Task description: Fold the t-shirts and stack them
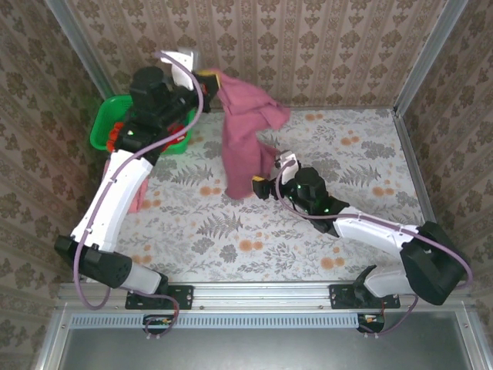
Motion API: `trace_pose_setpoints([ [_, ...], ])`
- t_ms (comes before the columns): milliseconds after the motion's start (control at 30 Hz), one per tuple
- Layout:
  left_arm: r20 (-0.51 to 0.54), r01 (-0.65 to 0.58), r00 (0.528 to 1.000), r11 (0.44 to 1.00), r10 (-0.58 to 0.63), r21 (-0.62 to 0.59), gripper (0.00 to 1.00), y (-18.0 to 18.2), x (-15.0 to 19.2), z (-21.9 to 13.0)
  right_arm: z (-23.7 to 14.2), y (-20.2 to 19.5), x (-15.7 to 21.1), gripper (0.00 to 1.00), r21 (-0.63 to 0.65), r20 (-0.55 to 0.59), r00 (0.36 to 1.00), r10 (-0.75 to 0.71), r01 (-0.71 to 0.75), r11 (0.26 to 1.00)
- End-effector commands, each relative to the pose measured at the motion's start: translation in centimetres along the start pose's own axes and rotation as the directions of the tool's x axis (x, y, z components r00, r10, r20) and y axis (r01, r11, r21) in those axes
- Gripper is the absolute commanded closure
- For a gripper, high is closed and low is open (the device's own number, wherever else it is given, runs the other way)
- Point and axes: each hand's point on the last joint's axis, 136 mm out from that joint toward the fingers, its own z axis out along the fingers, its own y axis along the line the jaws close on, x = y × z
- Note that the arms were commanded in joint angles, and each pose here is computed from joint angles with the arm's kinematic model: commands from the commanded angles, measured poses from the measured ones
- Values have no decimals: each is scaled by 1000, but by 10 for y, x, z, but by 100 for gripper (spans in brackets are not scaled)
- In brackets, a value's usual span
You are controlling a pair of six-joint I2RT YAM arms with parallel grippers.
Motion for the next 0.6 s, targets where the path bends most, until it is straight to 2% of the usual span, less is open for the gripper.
trace_pose_setpoints([
  [0,-37,146,989,989,-147,-6,100,12,49,10,-13,-20,-6,0,84,55,997,46,-51,995],
  [167,-144,262,949,956,-280,-130,100,43,143,-10,-27,-54,4,0,198,71,991,112,-124,972],
  [267,-166,323,915,916,-366,-238,100,72,186,-40,-31,-75,11,0,255,77,980,183,-197,947],
  [333,-147,363,893,875,-424,-322,100,93,207,-63,-31,-89,23,0,310,32,971,235,-233,922],
  [367,-125,381,881,841,-456,-383,92,106,218,-77,-30,-95,28,0,329,19,966,258,-249,911],
  [400,-96,401,868,803,-487,-442,77,119,225,-90,-29,-99,32,0,342,10,960,279,-266,901],
  [467,-52,419,848,728,-527,-543,36,141,243,-115,-26,-105,43,0,360,-17,946,323,-295,885],
  [533,-80,348,867,712,-492,-610,10,148,249,-130,-23,-108,51,0,366,-52,933,357,-314,876],
  [567,-108,294,880,710,-462,-640,1,147,250,-135,-20,-107,55,0,364,-73,926,369,-320,875],
])
